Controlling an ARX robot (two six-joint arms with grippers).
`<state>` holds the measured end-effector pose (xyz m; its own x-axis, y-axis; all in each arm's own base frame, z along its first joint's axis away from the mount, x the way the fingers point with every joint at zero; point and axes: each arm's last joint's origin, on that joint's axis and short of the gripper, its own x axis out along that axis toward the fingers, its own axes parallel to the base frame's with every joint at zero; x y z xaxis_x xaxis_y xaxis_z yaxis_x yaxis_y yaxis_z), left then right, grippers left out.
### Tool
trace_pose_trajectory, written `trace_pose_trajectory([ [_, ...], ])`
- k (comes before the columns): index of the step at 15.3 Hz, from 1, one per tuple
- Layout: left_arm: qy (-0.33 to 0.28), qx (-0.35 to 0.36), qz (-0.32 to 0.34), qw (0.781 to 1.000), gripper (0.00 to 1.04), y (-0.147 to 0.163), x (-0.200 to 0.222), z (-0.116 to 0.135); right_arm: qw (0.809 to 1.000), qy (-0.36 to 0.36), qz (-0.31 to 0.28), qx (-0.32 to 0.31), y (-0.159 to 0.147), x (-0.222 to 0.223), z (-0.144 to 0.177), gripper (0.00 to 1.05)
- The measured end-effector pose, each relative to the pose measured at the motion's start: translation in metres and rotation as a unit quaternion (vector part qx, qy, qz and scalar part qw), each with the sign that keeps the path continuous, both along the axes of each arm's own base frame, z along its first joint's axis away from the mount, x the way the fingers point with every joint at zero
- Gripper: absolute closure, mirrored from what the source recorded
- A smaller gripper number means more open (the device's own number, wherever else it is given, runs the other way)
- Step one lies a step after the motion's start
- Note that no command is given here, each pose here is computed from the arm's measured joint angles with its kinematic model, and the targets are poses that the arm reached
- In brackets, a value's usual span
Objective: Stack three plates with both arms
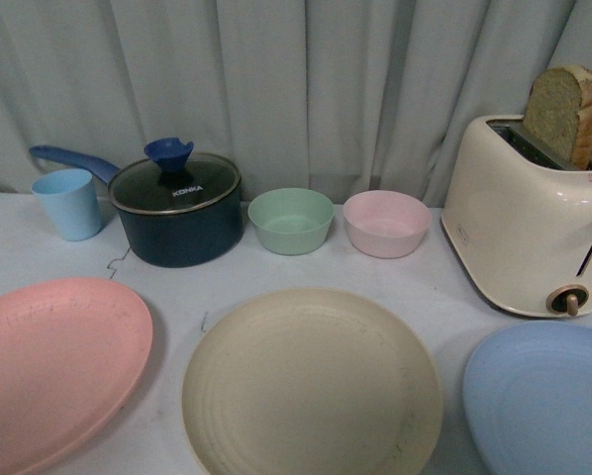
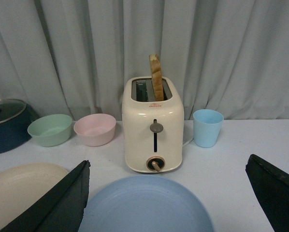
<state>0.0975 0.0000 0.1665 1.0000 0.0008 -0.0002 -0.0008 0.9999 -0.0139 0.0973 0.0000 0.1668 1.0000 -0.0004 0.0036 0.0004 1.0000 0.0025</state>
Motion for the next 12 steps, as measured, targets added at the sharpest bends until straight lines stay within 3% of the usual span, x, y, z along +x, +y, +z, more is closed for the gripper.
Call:
trace_pose_trajectory([
  [12,0.0,0.0,0.0,1.0,0.07,0.0,0.0,0.0,1.0,0.0,0.0,0.0,0.0,0.0,0.0,0.06],
])
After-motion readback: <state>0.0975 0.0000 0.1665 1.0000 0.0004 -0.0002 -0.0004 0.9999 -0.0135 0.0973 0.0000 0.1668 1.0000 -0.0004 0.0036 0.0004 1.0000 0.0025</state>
